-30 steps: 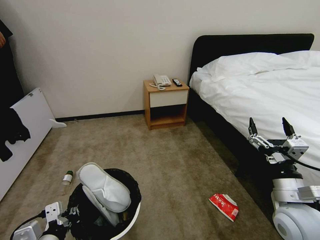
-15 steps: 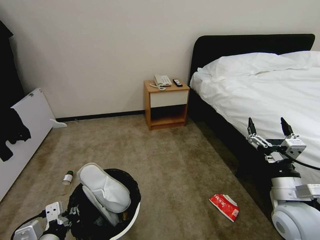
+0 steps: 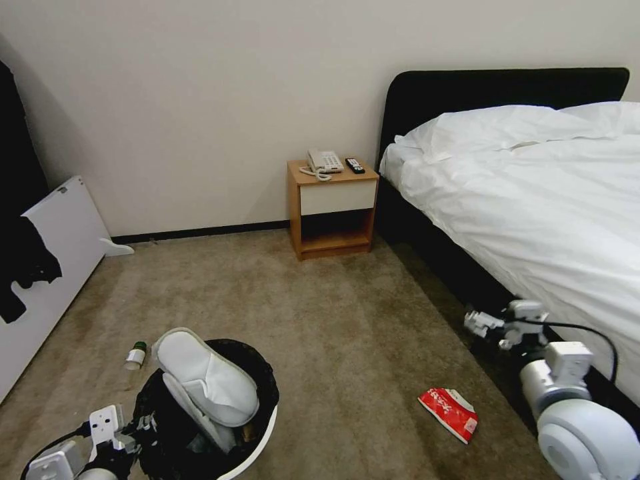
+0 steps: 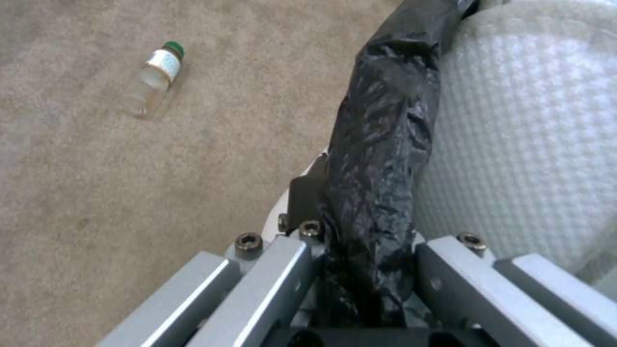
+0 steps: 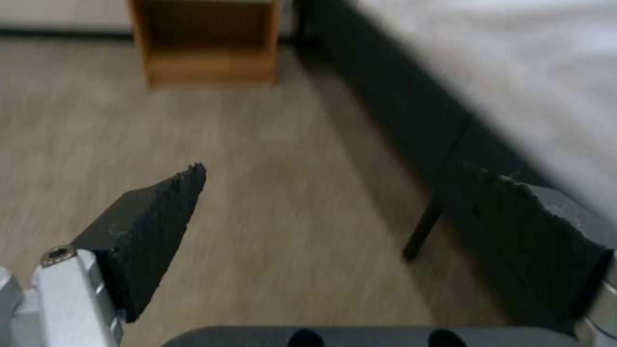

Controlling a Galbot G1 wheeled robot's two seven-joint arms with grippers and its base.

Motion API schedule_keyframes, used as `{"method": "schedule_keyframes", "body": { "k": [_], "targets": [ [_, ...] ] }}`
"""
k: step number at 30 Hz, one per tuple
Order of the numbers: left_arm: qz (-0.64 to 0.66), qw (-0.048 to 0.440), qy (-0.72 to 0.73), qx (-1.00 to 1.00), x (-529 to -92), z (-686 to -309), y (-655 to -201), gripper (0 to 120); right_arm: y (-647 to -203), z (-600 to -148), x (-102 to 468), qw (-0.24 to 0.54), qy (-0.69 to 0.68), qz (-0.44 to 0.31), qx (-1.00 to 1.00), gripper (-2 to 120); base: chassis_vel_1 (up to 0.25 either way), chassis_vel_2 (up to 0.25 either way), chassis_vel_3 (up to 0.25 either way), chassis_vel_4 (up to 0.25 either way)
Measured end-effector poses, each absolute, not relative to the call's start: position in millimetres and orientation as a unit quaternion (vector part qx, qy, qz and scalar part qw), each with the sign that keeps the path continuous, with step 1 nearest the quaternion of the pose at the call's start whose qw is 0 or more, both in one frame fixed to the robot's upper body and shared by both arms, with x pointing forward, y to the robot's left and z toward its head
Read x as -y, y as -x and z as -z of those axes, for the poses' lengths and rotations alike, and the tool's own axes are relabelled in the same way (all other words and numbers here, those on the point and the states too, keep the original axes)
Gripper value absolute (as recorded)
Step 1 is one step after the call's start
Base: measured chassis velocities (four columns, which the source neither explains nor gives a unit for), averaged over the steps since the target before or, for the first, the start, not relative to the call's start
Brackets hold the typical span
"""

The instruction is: Pick up the trash bin, then pick up the garbage from the floor and place it into the trash bin.

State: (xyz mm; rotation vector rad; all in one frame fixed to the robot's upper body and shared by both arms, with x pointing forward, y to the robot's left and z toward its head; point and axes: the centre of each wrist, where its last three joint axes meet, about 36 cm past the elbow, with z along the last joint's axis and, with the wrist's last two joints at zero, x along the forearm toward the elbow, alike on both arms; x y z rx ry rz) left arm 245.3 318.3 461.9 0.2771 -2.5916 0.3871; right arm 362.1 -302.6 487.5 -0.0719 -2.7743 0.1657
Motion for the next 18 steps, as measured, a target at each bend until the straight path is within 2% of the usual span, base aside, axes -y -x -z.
{"method": "schedule_keyframes", "body": {
  "k": [7, 18],
  "targets": [
    [-0.144, 0.251, -0.102, 0.952, -320, -459, -246, 2, -363, -462, 278, 0.256, -0.020, -0.067, 0.964, 100, 0.000, 0.000, 0.000, 0.000],
    [-0.147, 0.255, -0.100, 0.950, -321, -453, -251, 2, -353, -451, 279, 0.310, -0.061, -0.088, 0.945, 100, 0.000, 0.000, 0.000, 0.000]
  ]
}}
